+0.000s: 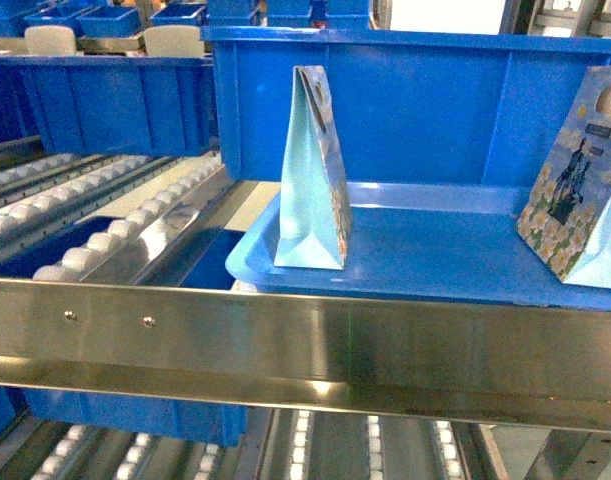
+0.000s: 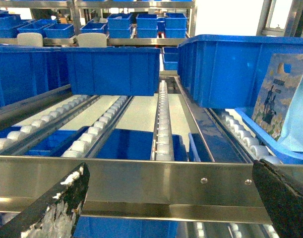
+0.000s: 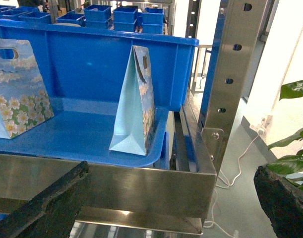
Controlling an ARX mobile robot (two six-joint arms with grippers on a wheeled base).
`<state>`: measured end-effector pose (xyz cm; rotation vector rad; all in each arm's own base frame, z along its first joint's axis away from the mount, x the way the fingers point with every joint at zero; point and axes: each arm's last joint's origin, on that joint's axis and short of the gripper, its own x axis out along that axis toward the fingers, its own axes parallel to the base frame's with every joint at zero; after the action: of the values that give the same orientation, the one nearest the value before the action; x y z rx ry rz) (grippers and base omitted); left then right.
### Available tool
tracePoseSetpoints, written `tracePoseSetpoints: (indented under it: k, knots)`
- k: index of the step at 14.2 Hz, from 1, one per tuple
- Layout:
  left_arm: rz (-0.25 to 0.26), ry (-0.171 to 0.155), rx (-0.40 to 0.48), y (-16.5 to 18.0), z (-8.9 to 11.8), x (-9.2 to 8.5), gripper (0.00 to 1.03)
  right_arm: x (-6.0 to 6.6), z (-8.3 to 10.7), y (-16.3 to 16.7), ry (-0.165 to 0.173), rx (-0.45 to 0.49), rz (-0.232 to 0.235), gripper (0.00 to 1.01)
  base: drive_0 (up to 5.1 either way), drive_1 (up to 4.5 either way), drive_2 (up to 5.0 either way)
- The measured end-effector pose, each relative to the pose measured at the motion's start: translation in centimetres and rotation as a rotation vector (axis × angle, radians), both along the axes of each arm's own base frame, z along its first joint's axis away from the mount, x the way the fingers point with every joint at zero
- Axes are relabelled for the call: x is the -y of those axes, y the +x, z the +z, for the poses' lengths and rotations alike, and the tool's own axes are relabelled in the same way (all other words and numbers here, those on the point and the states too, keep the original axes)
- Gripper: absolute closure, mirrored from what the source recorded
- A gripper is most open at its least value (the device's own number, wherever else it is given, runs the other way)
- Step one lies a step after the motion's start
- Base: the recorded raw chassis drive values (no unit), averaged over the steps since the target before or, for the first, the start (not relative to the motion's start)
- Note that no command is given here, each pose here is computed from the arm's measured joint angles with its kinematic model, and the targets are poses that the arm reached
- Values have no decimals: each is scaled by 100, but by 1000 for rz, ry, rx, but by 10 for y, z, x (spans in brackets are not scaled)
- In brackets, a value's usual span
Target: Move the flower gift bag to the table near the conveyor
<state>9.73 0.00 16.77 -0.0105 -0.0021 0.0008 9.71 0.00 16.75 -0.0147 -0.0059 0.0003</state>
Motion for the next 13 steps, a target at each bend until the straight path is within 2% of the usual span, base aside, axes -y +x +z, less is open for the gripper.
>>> tracePoseSetpoints:
  k: [6,8,9,11,13]
  knots:
    - [0,0,0,0,0,0,5,0,0,0,0,0,0,3,0,0,0]
    - [11,-13,-17,0,-2,-1,5,0,4,2,2,32,4,3,0,0,0]
    - [9,-16,3,0,0,-1,5,0,5,4,-2,41,21,3,0,0,0]
    - [5,-25,75,6,9,-1,5,7,7,12,-6,48,8,3,0,0,0]
    - [-19,-39,61,20,10,2,5,8,10,21,-11,58,9,3,0,0,0]
